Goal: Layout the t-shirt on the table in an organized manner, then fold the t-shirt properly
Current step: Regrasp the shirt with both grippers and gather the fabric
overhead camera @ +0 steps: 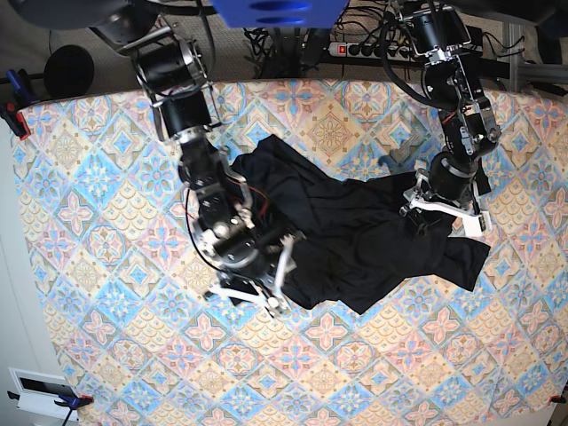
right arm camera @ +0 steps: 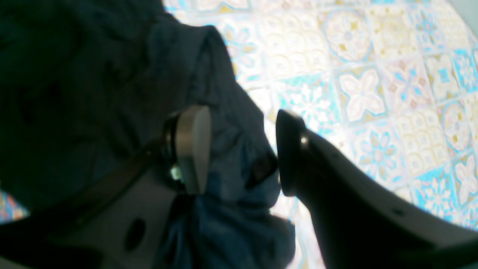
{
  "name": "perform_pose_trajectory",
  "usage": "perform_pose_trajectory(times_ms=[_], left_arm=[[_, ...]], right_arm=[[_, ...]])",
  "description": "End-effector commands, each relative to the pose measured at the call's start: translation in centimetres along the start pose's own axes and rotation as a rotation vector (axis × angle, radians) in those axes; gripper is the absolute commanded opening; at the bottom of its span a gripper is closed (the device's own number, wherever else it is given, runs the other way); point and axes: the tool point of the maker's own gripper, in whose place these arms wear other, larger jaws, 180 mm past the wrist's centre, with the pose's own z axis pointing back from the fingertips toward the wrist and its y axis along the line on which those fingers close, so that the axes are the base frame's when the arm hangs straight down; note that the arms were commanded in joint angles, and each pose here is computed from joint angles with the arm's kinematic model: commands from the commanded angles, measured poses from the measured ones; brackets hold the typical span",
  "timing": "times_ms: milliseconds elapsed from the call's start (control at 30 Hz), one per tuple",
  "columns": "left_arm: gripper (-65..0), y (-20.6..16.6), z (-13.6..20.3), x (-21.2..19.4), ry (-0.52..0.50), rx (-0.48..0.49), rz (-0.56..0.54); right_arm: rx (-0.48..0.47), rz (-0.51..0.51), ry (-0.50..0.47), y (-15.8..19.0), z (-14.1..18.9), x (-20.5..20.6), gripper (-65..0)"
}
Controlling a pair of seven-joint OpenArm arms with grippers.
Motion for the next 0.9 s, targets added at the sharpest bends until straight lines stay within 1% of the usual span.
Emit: perform_pose_trajectory(times_ms=[0,33,67,167,233,433,533,667,767,867], left_arm=[[-37.1,-0.7,0.2,1.5,-0.047,-0.024,-0.014],[-37.1,-0.7,0.2,1.5,-0.047,-0.024,-0.014],[-37.1,-0.7,0.2,1.5,-0.047,-0.024,-0.014],[-37.0,-0.3,0.3,1.9,-0.049,-0.017,-0.031],[-36.9,-0.3,0.4,2.0,-0.051,-0.015,-0.032],[-36.9,0.1,0.5,1.5,-0.041,-0.006,-0.031],[-36.9,0.2,0.6,1.4,-0.039,-0.005,-0.031],[-36.9,0.2,0.6,1.3,-0.037,-0.005,-0.029],[-36.9,0.2,0.6,1.3,-0.037,-0.004,-0.028],[-36.9,0.3,0.6,1.2,-0.036,-0.003,-0.028]], right_arm=[[0.064,-0.001,-0.089,2.4,-0.2,3.2,-37.3],[0.087,-0.005,-0.08,3.4,-0.9,3.0,-37.3],[0.093,0.001,-0.079,3.5,-1.4,3.1,-37.3],[0.093,0.021,-0.094,2.9,-2.9,4.4,-37.3],[0.107,0.017,-0.088,3.1,-4.1,3.9,-37.3],[0.131,-0.008,-0.123,3.0,-6.8,2.8,-37.3],[0.144,-0.019,-0.108,3.1,-8.2,1.3,-37.3],[0.154,-0.032,-0.111,3.2,-9.0,0.3,-37.3],[0.153,-0.034,-0.137,3.1,-9.0,0.8,-37.3],[0.154,-0.034,-0.136,3.1,-9.0,0.7,-37.3]])
